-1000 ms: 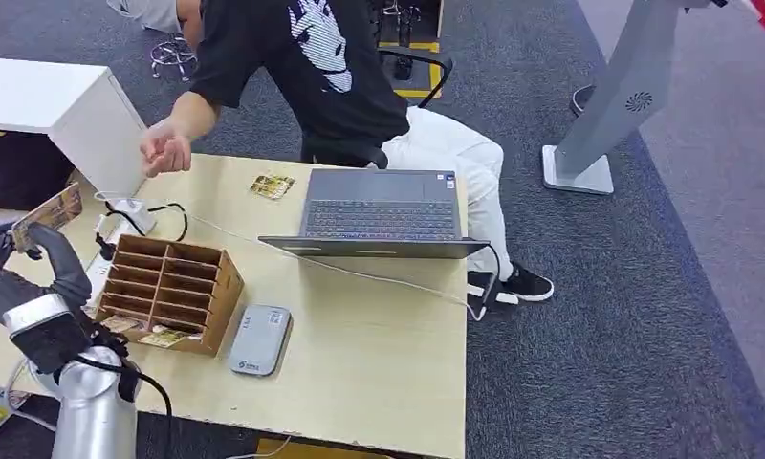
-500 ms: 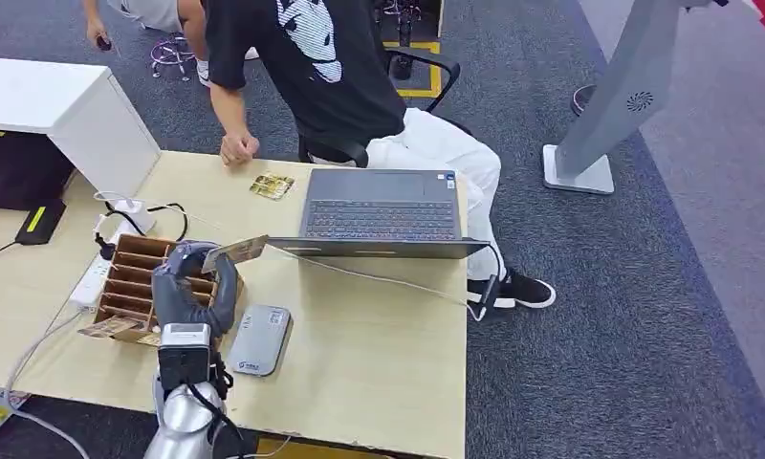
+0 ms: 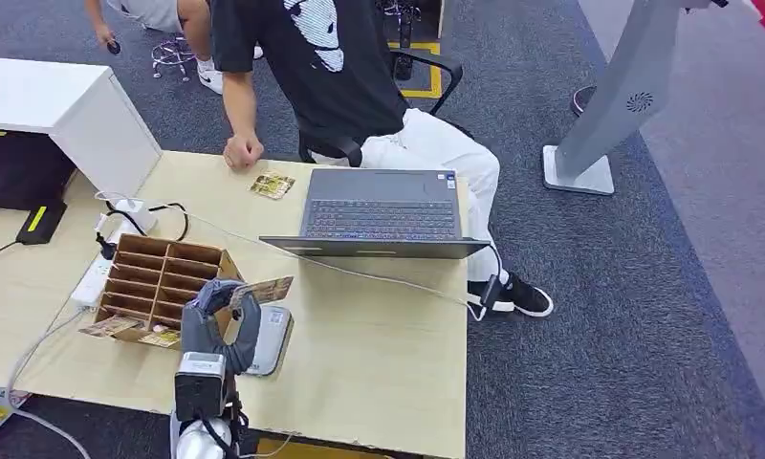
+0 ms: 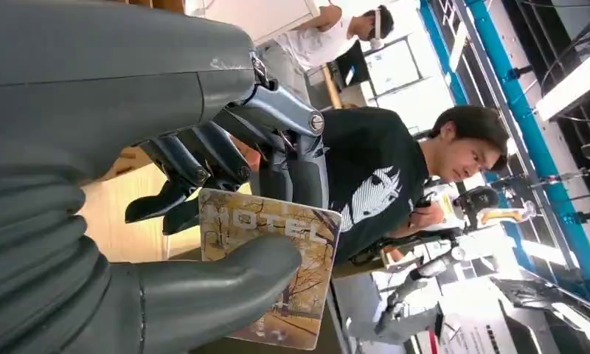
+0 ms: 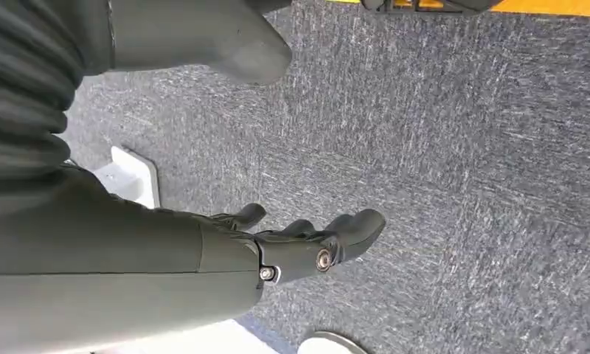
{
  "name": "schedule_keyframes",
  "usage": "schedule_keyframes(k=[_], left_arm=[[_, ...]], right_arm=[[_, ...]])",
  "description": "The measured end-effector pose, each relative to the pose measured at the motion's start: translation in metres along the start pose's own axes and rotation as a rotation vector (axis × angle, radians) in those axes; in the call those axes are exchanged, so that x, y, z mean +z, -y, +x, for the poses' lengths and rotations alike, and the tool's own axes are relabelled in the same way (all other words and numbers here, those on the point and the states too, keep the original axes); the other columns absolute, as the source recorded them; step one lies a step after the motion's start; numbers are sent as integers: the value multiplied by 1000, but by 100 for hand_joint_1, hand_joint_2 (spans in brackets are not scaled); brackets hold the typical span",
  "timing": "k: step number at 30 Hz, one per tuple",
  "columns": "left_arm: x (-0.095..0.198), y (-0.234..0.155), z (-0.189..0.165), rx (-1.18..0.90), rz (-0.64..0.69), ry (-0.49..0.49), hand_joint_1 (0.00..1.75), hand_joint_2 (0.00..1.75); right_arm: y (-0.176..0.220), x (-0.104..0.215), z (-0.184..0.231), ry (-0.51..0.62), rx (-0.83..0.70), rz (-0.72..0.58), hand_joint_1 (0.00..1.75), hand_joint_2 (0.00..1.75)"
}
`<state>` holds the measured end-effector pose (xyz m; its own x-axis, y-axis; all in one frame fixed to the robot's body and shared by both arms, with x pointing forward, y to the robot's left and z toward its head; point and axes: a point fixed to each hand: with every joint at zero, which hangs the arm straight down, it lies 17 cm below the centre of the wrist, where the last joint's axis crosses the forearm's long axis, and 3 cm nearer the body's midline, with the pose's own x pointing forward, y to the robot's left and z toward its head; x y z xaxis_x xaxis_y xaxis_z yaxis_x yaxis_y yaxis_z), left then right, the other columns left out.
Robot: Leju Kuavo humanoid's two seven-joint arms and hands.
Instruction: Pass the card to the sensor for recognition and then transmit it.
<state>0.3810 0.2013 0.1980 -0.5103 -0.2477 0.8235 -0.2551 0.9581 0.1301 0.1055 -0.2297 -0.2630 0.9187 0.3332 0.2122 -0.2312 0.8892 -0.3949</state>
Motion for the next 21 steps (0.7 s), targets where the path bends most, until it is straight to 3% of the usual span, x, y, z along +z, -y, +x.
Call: schedule_keyframes(k=[5, 13, 21], left_arm=[[15, -21, -6, -93, 55, -22, 175, 175], [32, -95, -29, -518, 141, -97, 175, 175], [41, -131, -49, -618, 178, -173, 175, 175]], right_arm=[[1, 0, -5, -17, -27, -7, 0, 175], [2, 1, -13, -36, -38, -14, 0, 175], [1, 1, -13, -27, -28, -14, 0, 175]])
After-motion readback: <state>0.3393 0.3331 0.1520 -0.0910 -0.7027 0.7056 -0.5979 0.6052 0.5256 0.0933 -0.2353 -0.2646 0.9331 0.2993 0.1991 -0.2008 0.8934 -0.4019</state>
